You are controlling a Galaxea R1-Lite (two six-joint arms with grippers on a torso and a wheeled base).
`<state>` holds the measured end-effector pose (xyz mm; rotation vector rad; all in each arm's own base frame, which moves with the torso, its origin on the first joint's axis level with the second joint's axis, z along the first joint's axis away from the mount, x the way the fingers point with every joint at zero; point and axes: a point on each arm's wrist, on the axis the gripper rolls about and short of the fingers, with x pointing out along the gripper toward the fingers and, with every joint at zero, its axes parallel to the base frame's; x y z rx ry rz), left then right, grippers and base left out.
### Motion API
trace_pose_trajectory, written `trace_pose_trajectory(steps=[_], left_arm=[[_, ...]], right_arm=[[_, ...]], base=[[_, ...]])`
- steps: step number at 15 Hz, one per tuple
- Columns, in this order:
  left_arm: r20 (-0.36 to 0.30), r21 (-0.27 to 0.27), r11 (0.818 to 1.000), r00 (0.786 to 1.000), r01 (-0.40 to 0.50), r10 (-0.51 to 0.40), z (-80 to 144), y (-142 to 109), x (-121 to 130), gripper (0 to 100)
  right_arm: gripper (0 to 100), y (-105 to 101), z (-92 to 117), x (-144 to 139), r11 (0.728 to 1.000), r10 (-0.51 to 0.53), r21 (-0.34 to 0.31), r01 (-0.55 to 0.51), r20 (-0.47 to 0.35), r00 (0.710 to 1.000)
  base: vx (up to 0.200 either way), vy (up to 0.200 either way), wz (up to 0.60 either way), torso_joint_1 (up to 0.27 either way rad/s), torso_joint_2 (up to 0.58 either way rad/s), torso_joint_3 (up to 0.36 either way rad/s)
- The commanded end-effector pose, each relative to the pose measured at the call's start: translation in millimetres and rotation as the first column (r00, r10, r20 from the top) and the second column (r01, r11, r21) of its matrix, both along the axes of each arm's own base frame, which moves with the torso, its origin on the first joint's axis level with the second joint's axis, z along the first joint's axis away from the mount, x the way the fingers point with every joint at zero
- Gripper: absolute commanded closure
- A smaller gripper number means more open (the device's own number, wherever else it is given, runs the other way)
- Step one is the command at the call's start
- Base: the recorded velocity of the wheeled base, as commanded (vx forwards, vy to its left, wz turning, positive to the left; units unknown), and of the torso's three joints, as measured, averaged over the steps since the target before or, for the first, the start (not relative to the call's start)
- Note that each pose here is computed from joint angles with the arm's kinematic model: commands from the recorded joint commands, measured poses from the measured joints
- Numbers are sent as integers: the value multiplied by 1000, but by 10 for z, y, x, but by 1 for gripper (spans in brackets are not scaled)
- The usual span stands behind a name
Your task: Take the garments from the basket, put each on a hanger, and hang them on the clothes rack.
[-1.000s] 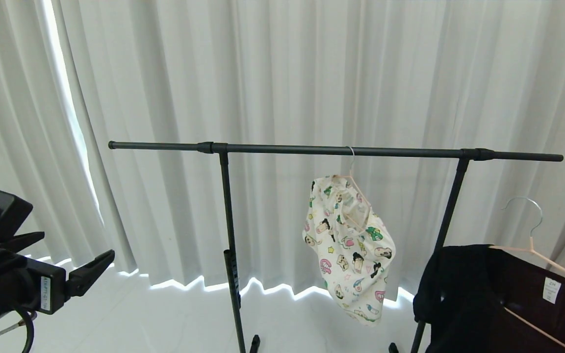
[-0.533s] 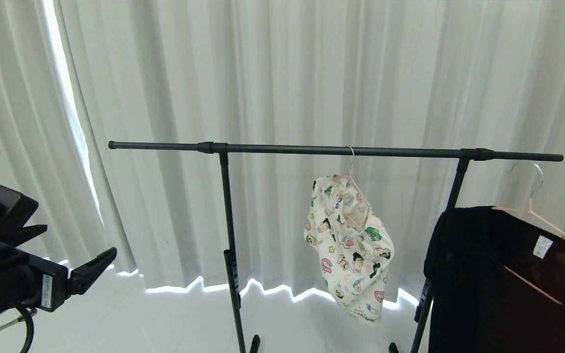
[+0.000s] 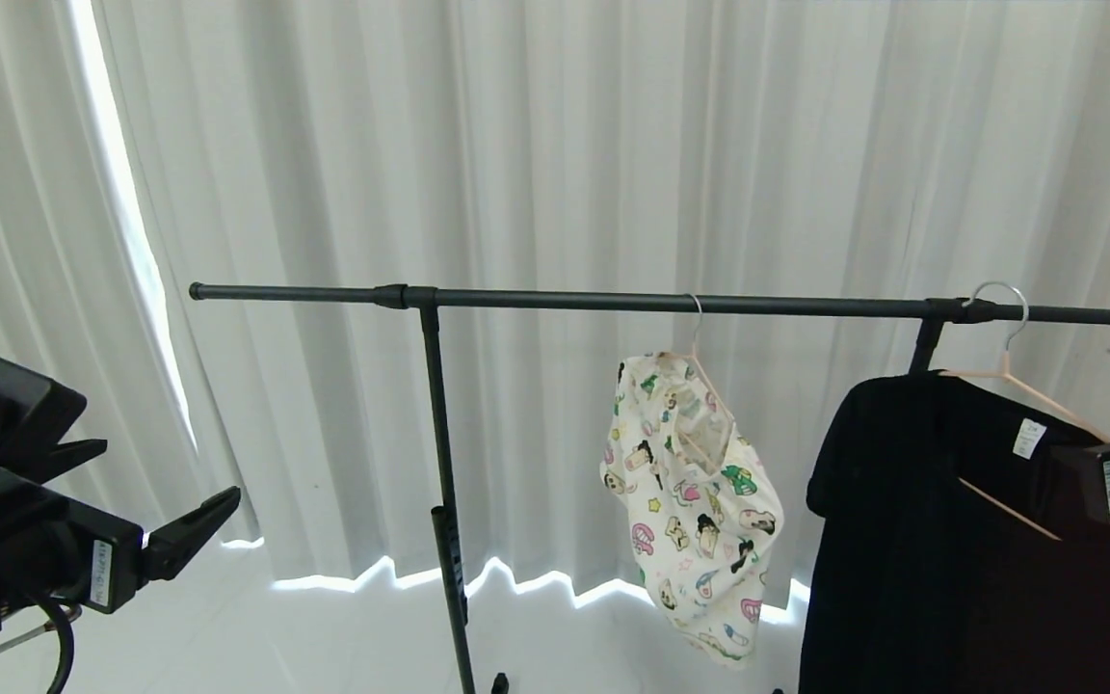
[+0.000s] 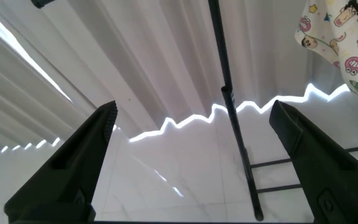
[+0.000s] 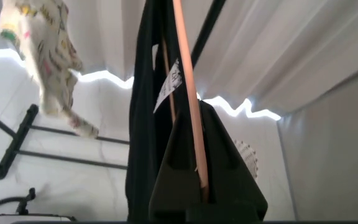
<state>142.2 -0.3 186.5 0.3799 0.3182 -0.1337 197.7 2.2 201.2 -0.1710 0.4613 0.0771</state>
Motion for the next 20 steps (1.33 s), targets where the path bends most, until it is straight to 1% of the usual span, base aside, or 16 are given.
trace_pose_trajectory(steps=[1, 7, 11, 14, 20], left_arm=[[-1, 0, 1000, 1000, 7, -7, -2, -10, 2, 0], [-1, 0, 1000, 1000, 19, -19, 2, -26, 10, 0], [2, 0, 1000, 1000, 18, -18, 11, -23, 12, 0], [2, 0, 1000, 1000, 21, -21, 11, -28, 12, 0], [0, 5, 1000, 1000, 29, -29, 8, -37, 22, 0]], right_arm=[[100, 1, -14, 23, 1000, 2, 1, -2, -7, 1000], [100, 7, 0, 52, 1000, 27, 13, -27, -2, 1000], [100, 28, -8, 113, 999, 46, 4, -46, 0, 999], [100, 59, -75, 177, 998, 59, 5, -59, -31, 998], [100, 132, -286, 427, 997, 72, -4, -73, -92, 993]], base=[[200, 0, 0, 22, 12, 2], [200, 0, 0, 3, 4, 3], [200, 0, 0, 2, -1, 1], [0, 0, 0, 0, 0, 0], [0, 0, 0, 0, 0, 0]])
